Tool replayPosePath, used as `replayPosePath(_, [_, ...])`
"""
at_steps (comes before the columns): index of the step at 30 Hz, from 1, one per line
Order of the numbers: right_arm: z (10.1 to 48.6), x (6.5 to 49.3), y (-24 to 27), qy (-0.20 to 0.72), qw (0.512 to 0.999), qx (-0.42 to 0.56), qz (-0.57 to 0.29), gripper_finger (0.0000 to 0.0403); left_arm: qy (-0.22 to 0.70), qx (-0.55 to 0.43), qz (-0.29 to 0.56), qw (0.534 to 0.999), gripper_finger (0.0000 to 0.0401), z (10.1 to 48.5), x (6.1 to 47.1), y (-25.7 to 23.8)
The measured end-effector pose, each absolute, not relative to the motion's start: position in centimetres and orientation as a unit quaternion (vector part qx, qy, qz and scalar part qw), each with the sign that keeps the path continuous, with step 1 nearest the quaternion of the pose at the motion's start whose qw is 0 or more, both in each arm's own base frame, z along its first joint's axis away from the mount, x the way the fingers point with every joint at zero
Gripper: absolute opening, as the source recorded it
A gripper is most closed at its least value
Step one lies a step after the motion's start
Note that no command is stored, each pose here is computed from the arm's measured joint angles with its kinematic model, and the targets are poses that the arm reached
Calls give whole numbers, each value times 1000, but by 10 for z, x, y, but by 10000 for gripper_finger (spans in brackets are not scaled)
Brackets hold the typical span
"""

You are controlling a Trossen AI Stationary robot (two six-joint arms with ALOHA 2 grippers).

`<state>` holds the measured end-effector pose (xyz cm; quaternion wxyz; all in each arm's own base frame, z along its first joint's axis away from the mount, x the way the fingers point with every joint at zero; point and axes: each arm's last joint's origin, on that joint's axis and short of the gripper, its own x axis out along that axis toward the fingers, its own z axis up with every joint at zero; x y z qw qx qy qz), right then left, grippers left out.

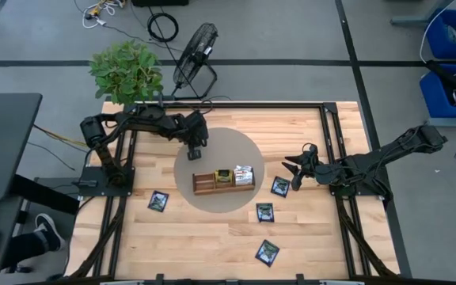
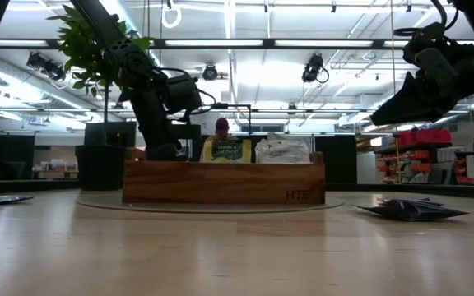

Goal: Pick & Place Tea
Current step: Put the yellow tea bag into the middle section of the wooden organizer

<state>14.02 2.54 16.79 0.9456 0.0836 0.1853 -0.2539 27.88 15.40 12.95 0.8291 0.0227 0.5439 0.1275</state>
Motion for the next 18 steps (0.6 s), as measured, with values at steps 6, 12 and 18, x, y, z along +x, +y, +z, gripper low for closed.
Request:
replayPosePath(6, [168,140,25,186,946,82,-254,126,536,50,107,836,2,146,291,146])
replayPosePath(12, [168,140,25,186,946,82,-253,126,540,83,105,831,1,159,297,139])
replayPosePath(18, [167,140,25,188,945,83,-253,126,561,66,147,812,35,157,287,154])
